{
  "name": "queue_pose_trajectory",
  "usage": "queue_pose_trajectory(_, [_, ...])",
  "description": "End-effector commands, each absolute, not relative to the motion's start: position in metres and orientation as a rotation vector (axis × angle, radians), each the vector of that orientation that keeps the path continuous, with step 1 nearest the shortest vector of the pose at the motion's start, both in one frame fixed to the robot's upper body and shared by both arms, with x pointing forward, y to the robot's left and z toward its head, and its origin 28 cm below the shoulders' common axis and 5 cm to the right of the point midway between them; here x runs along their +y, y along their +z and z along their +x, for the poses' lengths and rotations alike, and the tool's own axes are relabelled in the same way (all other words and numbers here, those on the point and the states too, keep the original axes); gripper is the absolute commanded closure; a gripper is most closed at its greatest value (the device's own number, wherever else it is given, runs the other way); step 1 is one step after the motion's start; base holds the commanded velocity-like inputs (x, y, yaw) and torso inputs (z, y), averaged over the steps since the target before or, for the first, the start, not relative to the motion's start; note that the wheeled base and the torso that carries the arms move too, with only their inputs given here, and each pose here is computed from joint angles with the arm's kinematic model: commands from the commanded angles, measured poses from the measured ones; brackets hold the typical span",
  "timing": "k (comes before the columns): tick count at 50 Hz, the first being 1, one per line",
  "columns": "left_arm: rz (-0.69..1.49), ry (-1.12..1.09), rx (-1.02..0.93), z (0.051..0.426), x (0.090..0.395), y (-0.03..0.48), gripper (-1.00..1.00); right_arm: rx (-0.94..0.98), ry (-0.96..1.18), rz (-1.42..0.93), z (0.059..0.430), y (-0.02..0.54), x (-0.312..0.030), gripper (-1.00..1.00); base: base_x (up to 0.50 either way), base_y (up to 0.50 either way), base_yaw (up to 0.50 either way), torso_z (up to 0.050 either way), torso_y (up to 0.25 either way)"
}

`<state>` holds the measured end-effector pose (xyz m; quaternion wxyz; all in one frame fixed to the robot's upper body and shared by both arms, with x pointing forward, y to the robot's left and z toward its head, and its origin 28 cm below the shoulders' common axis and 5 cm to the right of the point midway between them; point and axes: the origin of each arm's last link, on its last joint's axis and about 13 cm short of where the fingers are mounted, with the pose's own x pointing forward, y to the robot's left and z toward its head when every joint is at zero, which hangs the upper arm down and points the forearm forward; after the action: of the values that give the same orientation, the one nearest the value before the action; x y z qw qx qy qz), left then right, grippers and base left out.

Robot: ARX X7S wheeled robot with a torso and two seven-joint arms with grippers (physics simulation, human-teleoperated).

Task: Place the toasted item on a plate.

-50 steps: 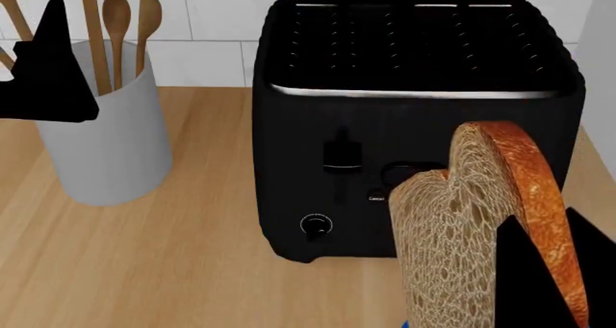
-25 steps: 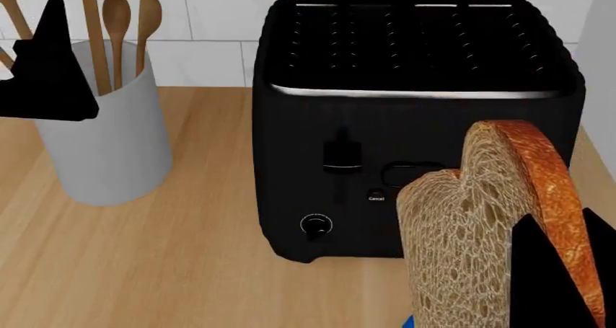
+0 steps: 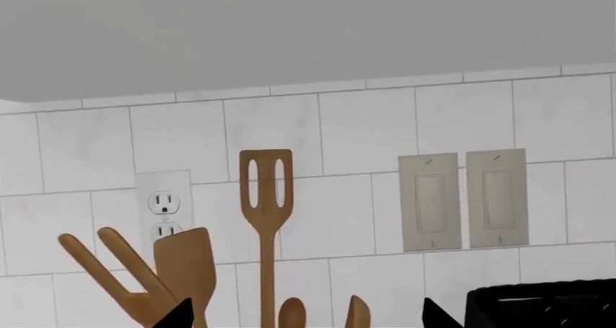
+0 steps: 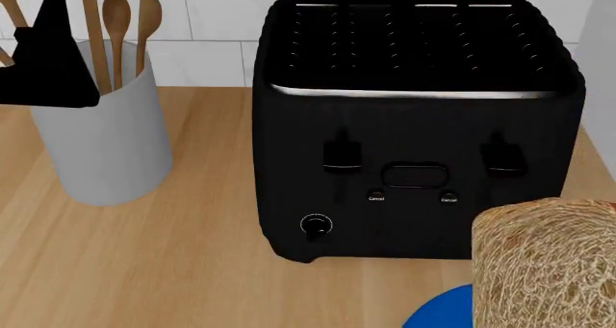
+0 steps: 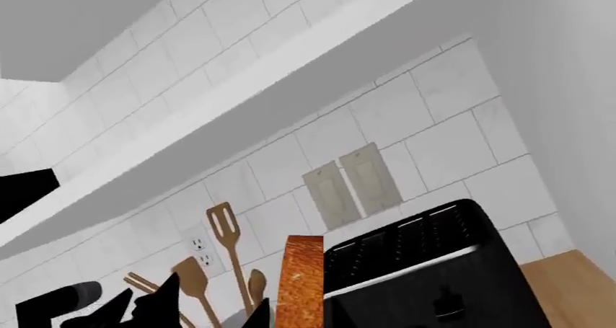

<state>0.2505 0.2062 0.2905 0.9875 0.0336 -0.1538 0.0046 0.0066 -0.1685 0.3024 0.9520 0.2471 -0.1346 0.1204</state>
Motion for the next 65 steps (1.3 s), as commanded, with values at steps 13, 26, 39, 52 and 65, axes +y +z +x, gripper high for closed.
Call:
queue_pose_trajectory(13, [0.055,0.002,-0.305,0.252,0.205,0.288,-1.00,-0.338,0.219,0.720,0.005,0.295,-0.173,1.00,0.00,0.00,0.00,0.000,0.000])
queue_pose_trajectory(26, [0.055,-0.003,-0.300,0.251,0.205,0.286,-1.00,-0.351,0.157,0.780,0.012,0.291,-0.172,1.00,0.00,0.00,0.00,0.000,0.000])
queue_pose_trajectory(39, [0.055,-0.008,-0.300,0.250,0.203,0.286,-1.00,-0.307,0.107,0.890,0.026,0.267,-0.165,1.00,0.00,0.00,0.00,0.000,0.000])
queue_pose_trajectory(52, [0.054,-0.005,-0.298,0.250,0.204,0.285,-1.00,-0.271,0.051,0.925,0.032,0.253,-0.158,1.00,0.00,0.00,0.00,0.000,0.000])
queue_pose_trajectory(65, [0.054,-0.008,-0.299,0.251,0.204,0.285,-1.00,-0.241,0.000,0.953,0.038,0.238,-0.160,1.00,0.00,0.00,0.00,0.000,0.000])
